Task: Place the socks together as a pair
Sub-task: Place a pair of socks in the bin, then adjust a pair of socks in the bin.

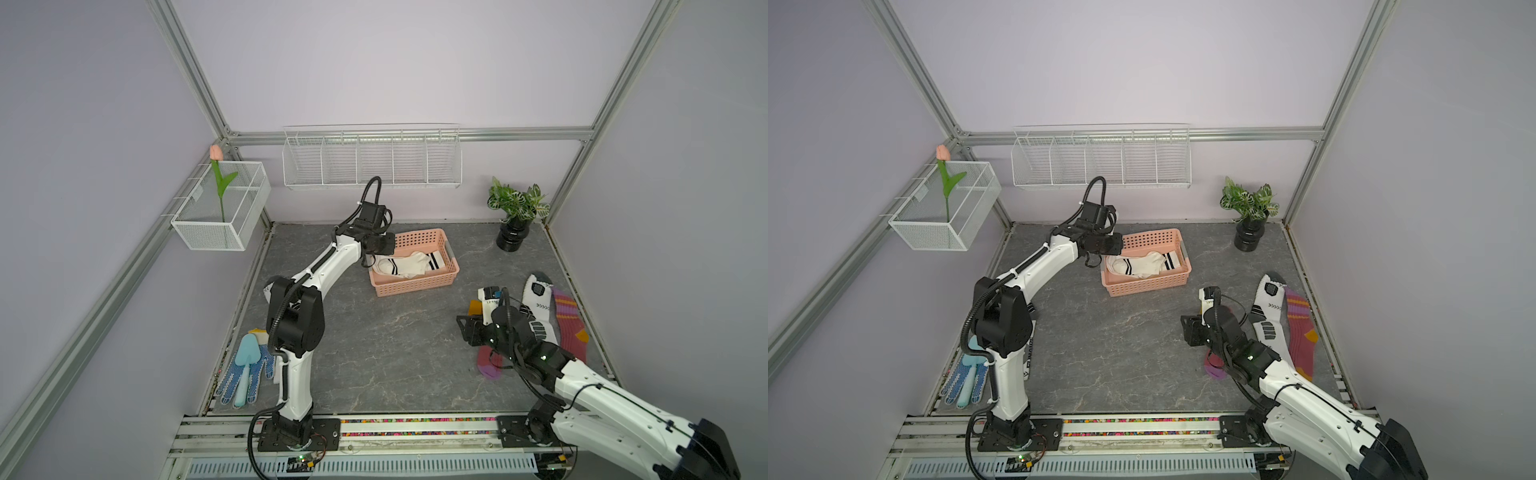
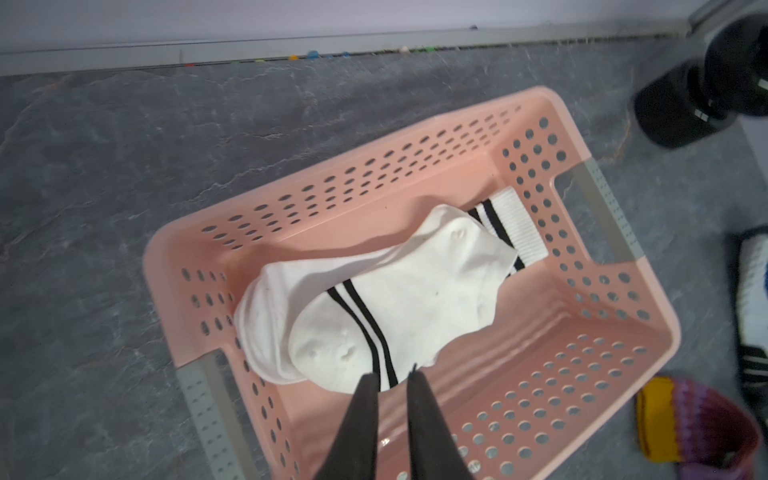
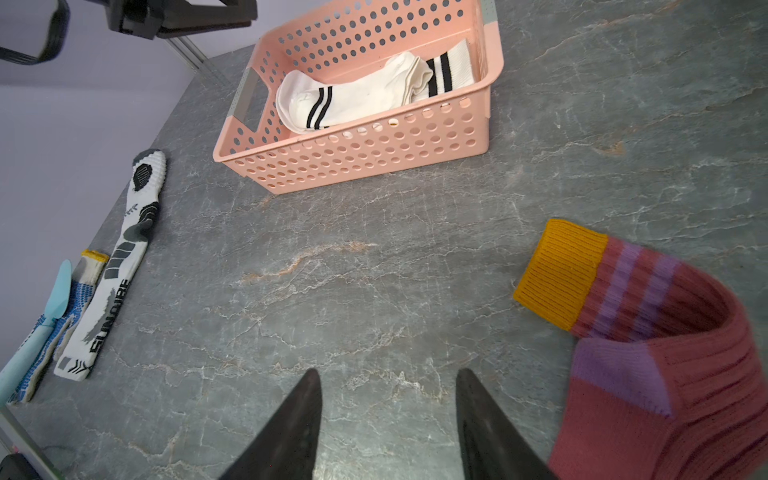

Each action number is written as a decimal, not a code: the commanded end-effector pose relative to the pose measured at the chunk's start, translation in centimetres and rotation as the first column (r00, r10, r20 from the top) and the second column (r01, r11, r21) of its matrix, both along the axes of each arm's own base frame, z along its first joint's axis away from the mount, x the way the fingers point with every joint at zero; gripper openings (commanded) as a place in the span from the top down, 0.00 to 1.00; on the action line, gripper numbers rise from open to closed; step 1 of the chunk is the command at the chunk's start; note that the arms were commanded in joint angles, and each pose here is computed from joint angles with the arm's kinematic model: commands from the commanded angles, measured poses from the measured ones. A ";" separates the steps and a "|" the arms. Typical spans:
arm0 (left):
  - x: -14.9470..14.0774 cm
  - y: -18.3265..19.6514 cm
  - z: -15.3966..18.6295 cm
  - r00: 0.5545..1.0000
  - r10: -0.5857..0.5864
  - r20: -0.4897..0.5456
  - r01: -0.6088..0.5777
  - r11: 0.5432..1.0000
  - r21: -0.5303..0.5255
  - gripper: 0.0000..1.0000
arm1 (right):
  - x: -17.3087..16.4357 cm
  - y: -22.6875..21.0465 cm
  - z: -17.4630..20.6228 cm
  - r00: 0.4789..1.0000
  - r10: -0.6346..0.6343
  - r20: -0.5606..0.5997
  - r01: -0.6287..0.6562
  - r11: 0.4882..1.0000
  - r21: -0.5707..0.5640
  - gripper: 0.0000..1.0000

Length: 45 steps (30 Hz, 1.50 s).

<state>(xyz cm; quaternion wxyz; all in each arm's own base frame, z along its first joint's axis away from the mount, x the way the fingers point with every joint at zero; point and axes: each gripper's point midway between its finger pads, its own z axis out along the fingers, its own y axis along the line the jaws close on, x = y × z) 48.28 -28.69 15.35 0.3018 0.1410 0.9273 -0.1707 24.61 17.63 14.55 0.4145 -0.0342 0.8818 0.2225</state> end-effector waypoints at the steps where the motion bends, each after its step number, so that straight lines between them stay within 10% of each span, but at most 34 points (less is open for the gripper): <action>1: -0.4 -0.7 -3.7 0.996 -0.015 -0.089 0.018 0.999 0.038 0.87 | 0.3 -0.6 0.3 1.000 -0.025 0.005 0.025 0.999 -0.030 0.46; 30: -0.3 1.8 -11.4 0.985 0.043 -0.165 -0.014 0.984 0.177 0.91 | 0.8 -2.1 -2.0 0.990 -0.114 -0.085 0.099 0.982 -0.162 0.45; 45: -3.5 0.3 5.0 0.998 0.035 0.043 -0.026 0.980 -0.198 0.60 | 6.0 -3.2 -6.2 0.954 -0.227 -0.198 0.168 0.947 -0.275 0.40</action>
